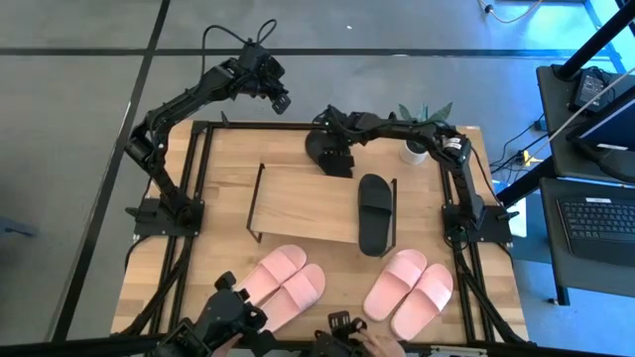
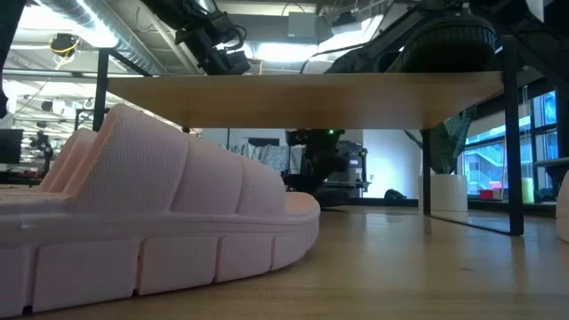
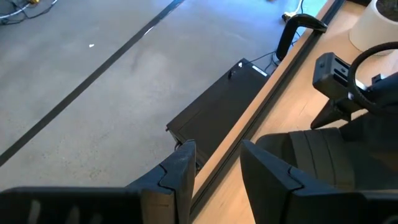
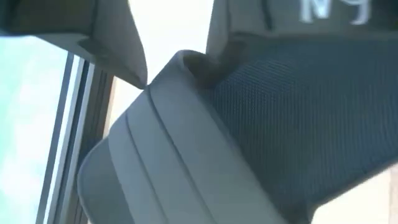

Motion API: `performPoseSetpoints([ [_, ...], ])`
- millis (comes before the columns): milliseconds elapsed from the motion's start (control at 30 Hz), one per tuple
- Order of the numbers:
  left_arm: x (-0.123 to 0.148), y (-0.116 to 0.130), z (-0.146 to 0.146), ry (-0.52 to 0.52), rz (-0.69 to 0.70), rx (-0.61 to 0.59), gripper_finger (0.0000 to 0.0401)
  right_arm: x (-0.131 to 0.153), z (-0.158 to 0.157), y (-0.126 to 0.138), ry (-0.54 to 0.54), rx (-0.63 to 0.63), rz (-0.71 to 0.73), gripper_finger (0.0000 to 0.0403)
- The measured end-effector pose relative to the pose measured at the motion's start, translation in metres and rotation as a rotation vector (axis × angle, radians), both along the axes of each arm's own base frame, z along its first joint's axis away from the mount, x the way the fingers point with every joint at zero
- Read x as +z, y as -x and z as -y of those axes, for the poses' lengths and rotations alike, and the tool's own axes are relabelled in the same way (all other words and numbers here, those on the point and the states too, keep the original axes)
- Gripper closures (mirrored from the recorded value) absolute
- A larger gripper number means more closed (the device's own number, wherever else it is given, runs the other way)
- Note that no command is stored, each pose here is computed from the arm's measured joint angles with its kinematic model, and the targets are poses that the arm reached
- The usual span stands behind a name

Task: Pick and place slides into the shelf
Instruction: Put the black slides on the shelf

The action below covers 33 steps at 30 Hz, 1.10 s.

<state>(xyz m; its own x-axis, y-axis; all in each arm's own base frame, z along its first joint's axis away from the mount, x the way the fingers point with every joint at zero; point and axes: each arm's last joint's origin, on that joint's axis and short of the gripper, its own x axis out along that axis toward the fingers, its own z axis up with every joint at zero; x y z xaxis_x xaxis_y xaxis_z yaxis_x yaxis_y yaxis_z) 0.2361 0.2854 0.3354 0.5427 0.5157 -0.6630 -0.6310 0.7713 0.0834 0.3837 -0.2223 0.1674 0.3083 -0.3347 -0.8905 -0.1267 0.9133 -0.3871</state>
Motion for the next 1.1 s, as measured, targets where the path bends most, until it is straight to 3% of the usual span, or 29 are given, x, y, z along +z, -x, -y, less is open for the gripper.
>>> performPoseSetpoints([
  [267,0.0,0.0,0.0,0.0,0.0,0.0,0.0282,0.0,-0.001,0.001,-0.006,0.0,-0.008,0.0386],
  [567,0.0,0.0,0.0,-0.012,-0.011,-0.014,0.0282,0.018,0.001,0.008,-0.032,-0.066,0.0,0.0391],
  [833,0.001,0.0,-0.001,-0.047,-0.029,-0.041,0.0282,0.107,0.029,0.011,-0.004,-0.295,0.246,0.0391],
  [1100,0.001,0.0,-0.001,-0.056,-0.034,-0.045,0.0282,0.201,0.033,0.034,-0.095,-0.61,0.447,0.0391],
])
